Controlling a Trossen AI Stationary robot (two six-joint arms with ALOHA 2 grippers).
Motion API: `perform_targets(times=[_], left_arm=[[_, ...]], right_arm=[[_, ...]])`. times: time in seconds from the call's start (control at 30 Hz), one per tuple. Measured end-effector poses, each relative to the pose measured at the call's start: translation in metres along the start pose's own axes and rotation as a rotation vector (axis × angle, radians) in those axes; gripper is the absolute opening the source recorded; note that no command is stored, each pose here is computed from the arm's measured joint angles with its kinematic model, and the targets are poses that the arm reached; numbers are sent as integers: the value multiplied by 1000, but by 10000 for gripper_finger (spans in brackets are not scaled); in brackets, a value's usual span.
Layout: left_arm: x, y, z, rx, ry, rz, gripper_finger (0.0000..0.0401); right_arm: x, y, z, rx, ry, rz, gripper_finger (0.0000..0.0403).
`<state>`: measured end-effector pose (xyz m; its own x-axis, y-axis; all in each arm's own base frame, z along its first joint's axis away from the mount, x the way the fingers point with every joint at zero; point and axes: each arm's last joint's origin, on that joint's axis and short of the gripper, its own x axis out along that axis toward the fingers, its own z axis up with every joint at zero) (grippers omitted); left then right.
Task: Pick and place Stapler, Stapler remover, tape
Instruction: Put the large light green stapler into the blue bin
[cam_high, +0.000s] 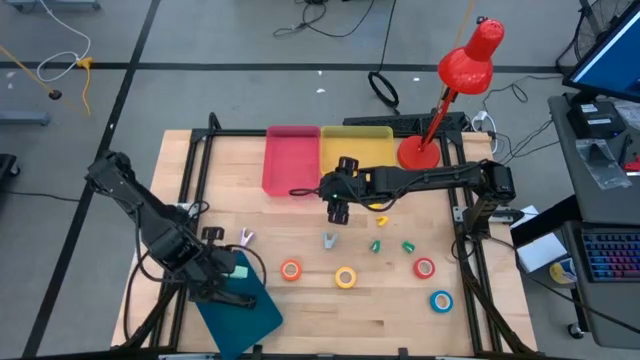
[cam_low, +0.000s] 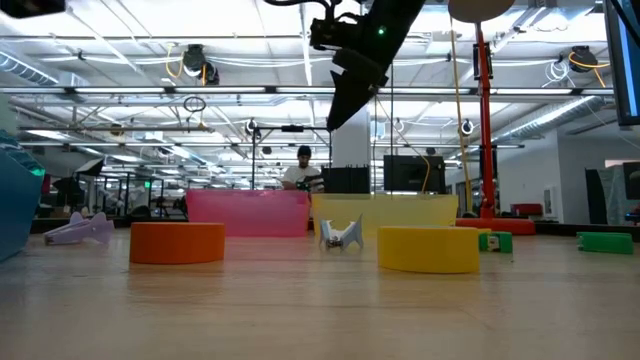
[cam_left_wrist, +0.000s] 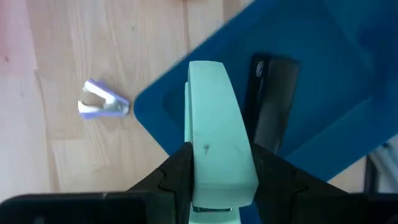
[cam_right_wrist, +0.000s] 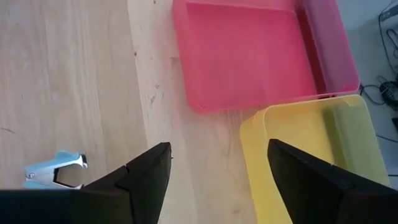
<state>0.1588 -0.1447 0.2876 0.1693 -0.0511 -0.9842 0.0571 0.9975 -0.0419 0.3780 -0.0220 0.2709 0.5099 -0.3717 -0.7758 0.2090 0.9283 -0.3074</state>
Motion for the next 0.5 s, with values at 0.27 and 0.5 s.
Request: perform_targets(times=[0.27, 0.5], left_arm=[[13, -3, 2, 17, -42, -28, 128], [35, -3, 0, 27, -52, -42, 128]], right_arm=[[-2, 4, 0, 4, -4, 7, 255], [-3, 8, 0, -4, -7, 13, 254]])
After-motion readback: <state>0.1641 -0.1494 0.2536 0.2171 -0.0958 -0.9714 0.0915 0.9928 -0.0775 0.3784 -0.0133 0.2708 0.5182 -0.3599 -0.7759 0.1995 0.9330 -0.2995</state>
